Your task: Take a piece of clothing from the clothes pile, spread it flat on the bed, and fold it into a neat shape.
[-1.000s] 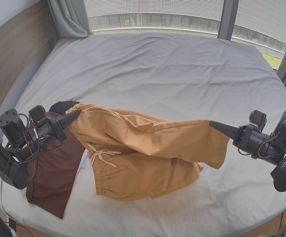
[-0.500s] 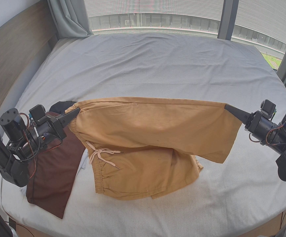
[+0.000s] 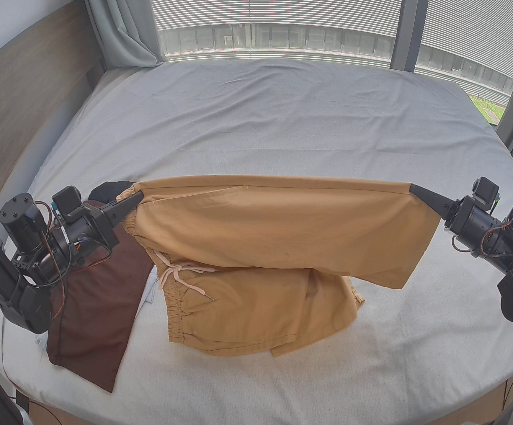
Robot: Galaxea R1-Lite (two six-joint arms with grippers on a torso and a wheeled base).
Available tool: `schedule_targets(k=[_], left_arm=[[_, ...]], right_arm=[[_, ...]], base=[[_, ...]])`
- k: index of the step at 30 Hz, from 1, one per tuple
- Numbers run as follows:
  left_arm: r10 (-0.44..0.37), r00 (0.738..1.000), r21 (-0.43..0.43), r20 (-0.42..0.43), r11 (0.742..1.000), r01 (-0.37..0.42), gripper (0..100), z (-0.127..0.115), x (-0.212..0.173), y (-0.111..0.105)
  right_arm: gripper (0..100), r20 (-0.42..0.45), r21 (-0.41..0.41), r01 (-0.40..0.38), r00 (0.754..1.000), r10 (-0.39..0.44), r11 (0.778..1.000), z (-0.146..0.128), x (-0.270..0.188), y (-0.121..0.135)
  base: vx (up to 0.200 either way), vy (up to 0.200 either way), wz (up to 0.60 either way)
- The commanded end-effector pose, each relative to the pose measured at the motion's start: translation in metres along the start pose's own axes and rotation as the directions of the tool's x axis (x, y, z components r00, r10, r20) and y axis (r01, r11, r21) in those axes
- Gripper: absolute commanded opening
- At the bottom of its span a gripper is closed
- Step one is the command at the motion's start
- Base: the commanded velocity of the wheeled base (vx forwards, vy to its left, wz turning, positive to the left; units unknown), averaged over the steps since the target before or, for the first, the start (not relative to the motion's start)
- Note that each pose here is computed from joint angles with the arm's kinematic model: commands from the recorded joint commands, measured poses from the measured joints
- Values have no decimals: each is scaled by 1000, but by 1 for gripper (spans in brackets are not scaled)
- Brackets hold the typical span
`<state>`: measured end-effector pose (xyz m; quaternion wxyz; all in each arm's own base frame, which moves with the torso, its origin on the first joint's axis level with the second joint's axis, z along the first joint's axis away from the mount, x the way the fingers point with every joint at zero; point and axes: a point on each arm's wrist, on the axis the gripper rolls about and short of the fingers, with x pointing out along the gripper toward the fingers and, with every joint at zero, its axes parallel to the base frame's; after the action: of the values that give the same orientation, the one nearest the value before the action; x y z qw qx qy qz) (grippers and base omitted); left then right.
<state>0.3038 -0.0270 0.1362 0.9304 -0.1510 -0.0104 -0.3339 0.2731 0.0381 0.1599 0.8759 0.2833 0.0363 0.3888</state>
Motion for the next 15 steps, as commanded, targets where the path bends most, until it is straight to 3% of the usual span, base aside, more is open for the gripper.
schedule_targets(k=[1,15], left_arm=[[0,1000,-1,-1,1000,0,0,0,0,0],[5,1000,-10,8,1000,-5,0,0,5,4]], right_arm=[[0,-2,1,-2,1000,2,1000,-1,0,0],[0,-7,-28,5,1000,-5,1000,-2,3,-5]], base=[[0,0,0],[0,0,0]])
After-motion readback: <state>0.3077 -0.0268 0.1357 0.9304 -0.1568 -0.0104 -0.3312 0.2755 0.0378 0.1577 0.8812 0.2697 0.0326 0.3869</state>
